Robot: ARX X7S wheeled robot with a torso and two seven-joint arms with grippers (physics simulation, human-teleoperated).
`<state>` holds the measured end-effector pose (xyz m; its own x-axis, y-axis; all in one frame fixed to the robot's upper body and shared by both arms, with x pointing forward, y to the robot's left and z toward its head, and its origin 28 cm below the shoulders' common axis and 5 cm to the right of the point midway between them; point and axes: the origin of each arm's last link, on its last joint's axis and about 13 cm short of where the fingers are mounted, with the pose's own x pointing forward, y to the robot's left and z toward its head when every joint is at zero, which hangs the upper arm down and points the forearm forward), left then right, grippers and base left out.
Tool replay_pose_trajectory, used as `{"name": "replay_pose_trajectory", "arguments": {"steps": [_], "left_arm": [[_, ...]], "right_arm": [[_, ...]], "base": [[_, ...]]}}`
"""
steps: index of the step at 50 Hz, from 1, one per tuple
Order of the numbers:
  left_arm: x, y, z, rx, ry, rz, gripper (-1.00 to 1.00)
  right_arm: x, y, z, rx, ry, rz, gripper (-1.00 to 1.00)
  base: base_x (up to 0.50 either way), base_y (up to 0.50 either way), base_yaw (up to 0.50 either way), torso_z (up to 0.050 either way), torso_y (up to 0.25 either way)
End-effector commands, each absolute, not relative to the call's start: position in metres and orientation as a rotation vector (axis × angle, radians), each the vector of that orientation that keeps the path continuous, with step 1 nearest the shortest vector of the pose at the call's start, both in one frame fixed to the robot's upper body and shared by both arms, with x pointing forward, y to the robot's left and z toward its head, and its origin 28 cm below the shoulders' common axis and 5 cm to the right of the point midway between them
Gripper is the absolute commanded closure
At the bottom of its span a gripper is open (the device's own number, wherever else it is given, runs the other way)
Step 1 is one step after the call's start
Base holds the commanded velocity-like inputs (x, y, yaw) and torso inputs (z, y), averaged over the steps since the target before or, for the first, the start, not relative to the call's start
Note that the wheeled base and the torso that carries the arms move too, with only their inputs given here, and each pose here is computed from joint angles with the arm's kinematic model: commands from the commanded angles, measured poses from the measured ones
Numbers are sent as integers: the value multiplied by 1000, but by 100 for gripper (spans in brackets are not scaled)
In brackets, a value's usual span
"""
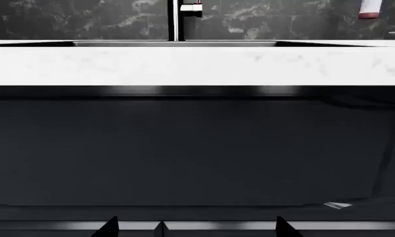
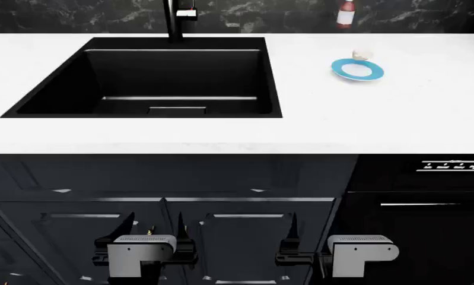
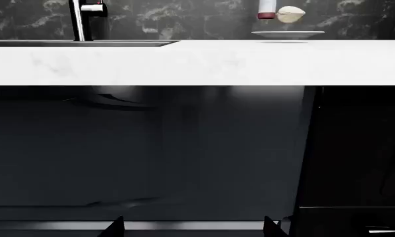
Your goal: Pick the scallop from the counter and place it in the sink. Then turn on the sink faucet.
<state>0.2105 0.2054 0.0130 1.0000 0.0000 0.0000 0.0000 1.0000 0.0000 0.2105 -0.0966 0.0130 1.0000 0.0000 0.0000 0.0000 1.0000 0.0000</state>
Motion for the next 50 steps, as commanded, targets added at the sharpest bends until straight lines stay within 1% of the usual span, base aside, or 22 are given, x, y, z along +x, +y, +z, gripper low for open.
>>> {"name": "replay_pose_trajectory", "arguments": {"steps": [1, 13, 14, 15, 20, 21, 50], "left_arm": [[210, 206, 14, 1, -3, 5, -100], [210, 207, 15, -10, 19, -9, -100], [211, 208, 15, -3, 16, 21, -100], [209, 208, 16, -31, 9, -34, -100], [209, 207, 17, -13, 16, -20, -100], [209, 207, 16, -4, 16, -16, -100], [208, 210, 14, -4, 21, 3, -100]], "right_arm": [[212, -97, 11, -3, 11, -15, -100], [212, -98, 14, 11, 17, -17, -100], [212, -98, 14, 5, 18, -17, -100], [212, -97, 14, 6, 18, -17, -100], [213, -98, 14, 7, 20, -43, -100], [214, -99, 13, -28, 10, -68, -100], [210, -94, 12, -10, 32, -22, -100]], "base": [[0, 0, 0, 0, 0], [0, 0, 0, 0, 0], [0, 0, 0, 0, 0], [0, 0, 0, 50, 0], [0, 0, 0, 50, 0], [20, 500, 0, 50, 0], [22, 500, 0, 50, 0]]}}
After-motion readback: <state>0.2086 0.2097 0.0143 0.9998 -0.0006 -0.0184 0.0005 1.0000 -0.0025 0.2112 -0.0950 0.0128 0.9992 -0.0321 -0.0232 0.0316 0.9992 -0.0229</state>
